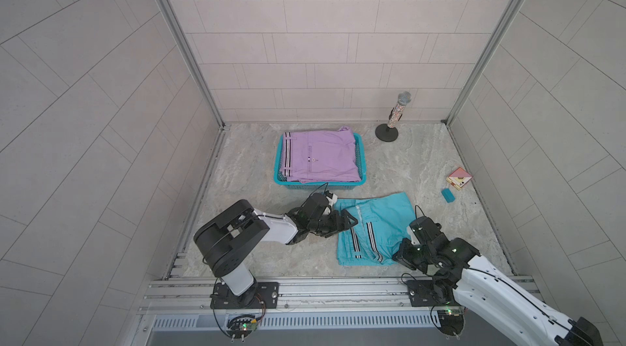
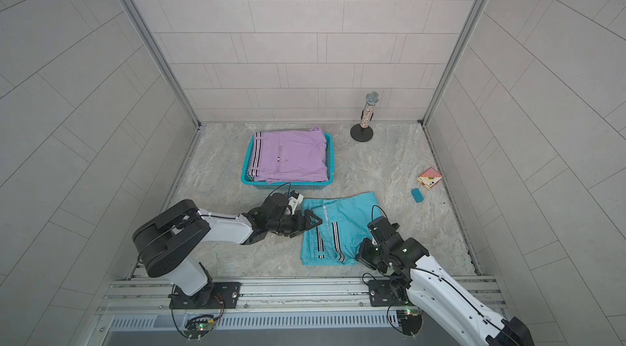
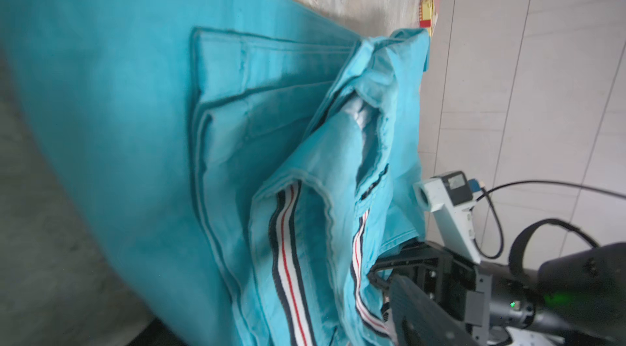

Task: Put the folded long pants in the basket
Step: Pick up the long pant at the center of the board.

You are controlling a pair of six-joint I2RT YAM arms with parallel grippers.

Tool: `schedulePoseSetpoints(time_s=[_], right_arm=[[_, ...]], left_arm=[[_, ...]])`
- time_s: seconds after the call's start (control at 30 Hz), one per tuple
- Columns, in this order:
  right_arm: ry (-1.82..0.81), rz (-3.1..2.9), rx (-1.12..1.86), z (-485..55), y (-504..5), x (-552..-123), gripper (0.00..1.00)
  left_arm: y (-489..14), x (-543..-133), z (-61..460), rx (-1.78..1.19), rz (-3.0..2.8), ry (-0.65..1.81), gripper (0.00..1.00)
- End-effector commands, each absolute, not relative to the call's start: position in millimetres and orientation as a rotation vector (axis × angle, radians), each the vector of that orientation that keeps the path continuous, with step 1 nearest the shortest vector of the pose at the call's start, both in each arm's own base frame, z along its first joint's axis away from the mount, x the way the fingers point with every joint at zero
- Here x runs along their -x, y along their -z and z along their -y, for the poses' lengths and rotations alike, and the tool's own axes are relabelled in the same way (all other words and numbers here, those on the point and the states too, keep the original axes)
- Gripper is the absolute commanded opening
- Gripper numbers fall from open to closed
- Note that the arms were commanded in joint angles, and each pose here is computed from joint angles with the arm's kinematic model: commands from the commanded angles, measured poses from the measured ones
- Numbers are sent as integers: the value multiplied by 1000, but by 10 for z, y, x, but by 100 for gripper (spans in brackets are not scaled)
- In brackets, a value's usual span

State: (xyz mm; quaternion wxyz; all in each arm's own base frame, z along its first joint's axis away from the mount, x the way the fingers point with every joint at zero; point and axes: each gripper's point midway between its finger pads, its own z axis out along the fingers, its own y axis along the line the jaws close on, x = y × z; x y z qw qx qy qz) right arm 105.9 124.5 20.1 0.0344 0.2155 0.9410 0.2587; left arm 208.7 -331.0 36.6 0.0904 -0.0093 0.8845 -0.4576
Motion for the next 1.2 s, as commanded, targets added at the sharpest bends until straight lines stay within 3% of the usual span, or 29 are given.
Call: schedulePoseSetpoints(time_s=[0.0, 0.1, 0.17, 0.6, 1.17], right_arm=[[-872, -2905, -575, -1344, -207, -1013, 38], [-946, -2814, -466, -1422, -467, -1130, 54], [-981, -2756, -375, -1463, -668, -1186, 58], [-878, -2642, -82, -1431, -1324, -1353, 71], [-576, -2755, 36, -1678, -470, -2213, 73]], left_arm=[[206, -1824, 3004, 130, -2864, 1147, 54], [261, -1792, 2974, 138, -2878, 1140, 14], [276, -1787, 2922, 148, -2883, 1122, 0], [-114, -1817, 2255, 125, -2926, 913, 0], [-247, -1810, 1961, 163, -2977, 895, 0]])
